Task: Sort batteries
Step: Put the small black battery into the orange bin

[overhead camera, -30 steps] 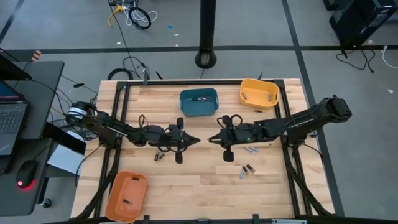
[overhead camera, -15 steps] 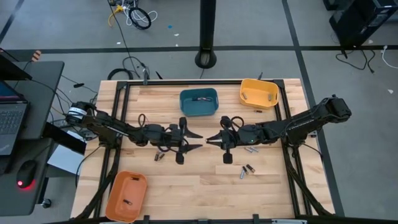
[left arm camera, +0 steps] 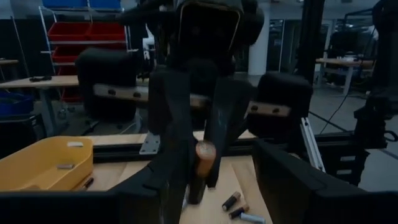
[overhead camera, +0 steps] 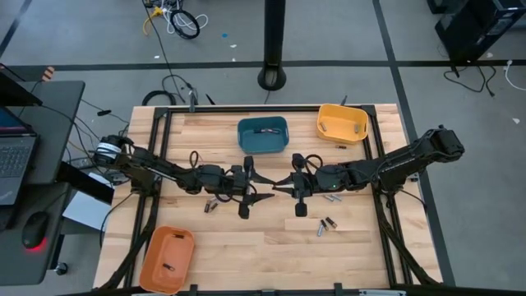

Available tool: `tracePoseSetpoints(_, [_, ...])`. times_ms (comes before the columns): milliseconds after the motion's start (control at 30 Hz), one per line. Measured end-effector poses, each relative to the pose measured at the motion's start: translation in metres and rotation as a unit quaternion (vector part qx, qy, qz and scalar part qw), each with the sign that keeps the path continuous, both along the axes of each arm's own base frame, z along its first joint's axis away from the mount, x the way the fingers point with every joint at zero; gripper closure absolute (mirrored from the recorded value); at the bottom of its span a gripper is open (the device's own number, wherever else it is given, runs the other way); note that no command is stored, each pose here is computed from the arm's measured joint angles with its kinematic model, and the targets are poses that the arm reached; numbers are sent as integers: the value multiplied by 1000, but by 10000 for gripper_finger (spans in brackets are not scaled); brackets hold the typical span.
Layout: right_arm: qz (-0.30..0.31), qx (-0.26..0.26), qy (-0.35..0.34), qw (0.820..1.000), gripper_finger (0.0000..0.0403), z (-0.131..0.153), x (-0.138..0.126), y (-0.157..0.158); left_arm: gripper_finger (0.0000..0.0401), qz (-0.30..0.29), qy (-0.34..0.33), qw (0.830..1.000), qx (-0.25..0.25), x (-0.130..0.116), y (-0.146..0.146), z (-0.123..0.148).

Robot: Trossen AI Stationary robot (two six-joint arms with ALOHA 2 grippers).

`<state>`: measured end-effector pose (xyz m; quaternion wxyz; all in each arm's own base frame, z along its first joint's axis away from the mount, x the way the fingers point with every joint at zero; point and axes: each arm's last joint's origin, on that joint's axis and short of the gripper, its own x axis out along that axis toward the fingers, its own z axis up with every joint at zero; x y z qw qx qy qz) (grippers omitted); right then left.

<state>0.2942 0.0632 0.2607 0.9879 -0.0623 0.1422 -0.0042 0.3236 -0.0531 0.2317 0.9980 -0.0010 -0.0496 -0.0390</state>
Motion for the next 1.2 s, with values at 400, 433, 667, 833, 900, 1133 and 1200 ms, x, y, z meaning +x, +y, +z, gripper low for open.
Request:
tracePoseSetpoints(400, [5, -4, 0, 1000, 361, -1, 0, 2, 265, -6, -7, 1000, 4, 10, -2, -2])
tracePoseSetpoints(433, [5, -5, 1, 1000, 361, -1, 0, 2, 275, -6, -8, 1000, 4, 10, -2, -3])
tracePoseSetpoints(667, [8, -10, -4, 1000, 361, 0, -1, 5, 345, -6, -9, 1000, 20, 10, -2, -3])
tracePoseSetpoints(833, [7, -14, -13, 1000, 361, 2, -1, 9, 359, -10, -12, 1000, 24, 10, -2, -2])
tracePoseSetpoints(900, [8, -14, -15, 1000, 361, 2, -1, 9, 359, -10, -15, 1000, 24, 10, -2, -2])
tracePoseSetpoints(1133, [1, 6, -20, 1000, 337, 3, -1, 9, 359, -9, -28, 999, 26, 10, -2, 1])
tracePoseSetpoints(1200, [-1, 12, -21, 1000, 321, 3, -1, 9, 359, -9, -29, 999, 27, 10, -2, 1])
